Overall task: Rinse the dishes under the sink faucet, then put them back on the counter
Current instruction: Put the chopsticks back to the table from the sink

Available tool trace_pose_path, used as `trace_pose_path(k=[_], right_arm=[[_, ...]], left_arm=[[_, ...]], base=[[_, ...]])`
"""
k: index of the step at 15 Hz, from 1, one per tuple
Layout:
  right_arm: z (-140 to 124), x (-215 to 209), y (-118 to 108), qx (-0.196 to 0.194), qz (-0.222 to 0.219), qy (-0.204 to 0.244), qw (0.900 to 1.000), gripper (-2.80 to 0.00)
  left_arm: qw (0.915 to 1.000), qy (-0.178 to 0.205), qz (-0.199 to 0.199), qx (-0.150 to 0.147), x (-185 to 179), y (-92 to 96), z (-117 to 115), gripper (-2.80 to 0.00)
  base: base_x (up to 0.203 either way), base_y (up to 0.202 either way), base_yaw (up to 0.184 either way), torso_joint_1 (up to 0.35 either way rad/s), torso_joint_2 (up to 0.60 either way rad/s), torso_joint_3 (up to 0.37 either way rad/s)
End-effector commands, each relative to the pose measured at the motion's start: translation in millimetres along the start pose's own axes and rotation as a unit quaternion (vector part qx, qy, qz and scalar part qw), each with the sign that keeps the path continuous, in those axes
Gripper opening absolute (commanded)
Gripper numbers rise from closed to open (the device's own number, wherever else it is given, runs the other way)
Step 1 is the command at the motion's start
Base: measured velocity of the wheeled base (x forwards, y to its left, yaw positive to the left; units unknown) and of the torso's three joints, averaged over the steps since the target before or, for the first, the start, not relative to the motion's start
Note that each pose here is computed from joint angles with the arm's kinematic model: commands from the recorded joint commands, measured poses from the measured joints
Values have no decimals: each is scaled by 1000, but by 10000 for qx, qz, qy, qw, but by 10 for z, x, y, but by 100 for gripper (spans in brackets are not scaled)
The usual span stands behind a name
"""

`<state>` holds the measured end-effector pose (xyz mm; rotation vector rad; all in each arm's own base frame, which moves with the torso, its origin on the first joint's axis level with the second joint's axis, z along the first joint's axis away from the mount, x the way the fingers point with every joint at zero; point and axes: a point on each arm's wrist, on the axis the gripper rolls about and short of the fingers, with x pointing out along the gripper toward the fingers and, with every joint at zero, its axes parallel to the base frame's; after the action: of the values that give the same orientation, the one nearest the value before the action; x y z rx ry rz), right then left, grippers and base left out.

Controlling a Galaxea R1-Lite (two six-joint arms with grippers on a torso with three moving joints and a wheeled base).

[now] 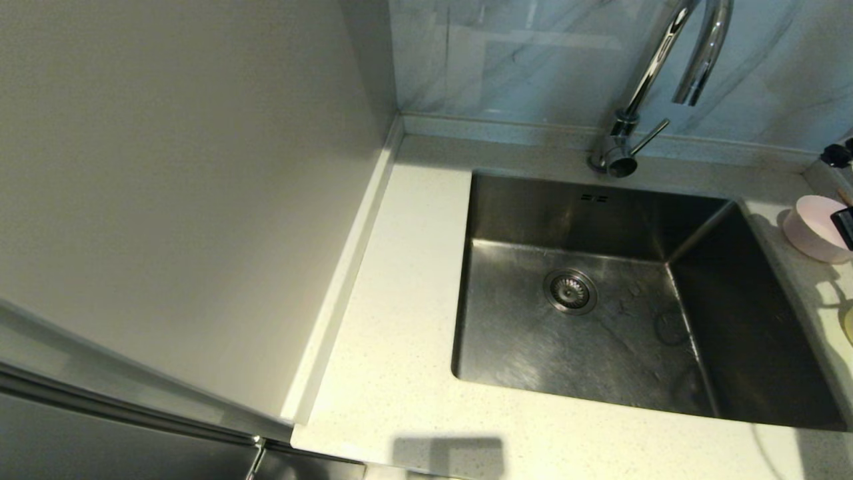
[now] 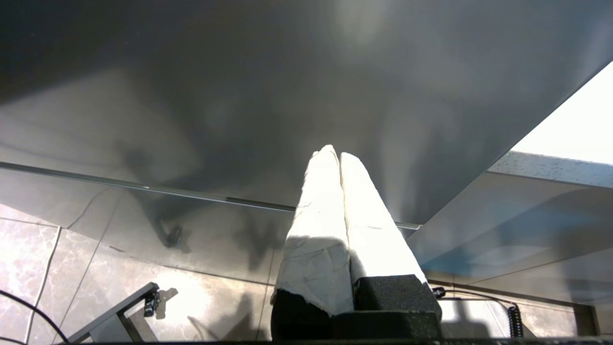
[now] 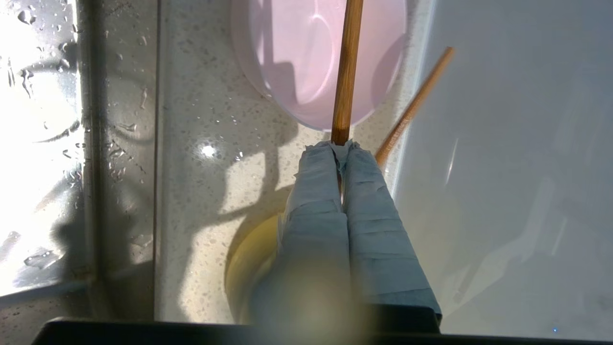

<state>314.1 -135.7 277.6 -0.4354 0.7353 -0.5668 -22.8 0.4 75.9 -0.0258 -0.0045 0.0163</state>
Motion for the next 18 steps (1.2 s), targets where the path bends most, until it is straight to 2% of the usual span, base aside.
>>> trace_pose_path(k=[1,9,17,18], right_arm=[[-20,108,30,-27,21,127,9999,-280],[71,388,80,18,-137,233,9996,-280],[110,605,115,63,-292,154,9994,-280],[110,605,115,63,-292,154,9994,0]], left_arm=[[10000,-17,2,-2,-2,0,0,-280],[10000,-17,2,-2,-2,0,0,-280],[10000,-17,2,-2,-2,0,0,-280],[10000,-17,2,-2,-2,0,0,-280]], base=[[0,0,0,0,0,0],[0,0,0,0,0,0],[0,0,0,0,0,0],[0,0,0,0,0,0]])
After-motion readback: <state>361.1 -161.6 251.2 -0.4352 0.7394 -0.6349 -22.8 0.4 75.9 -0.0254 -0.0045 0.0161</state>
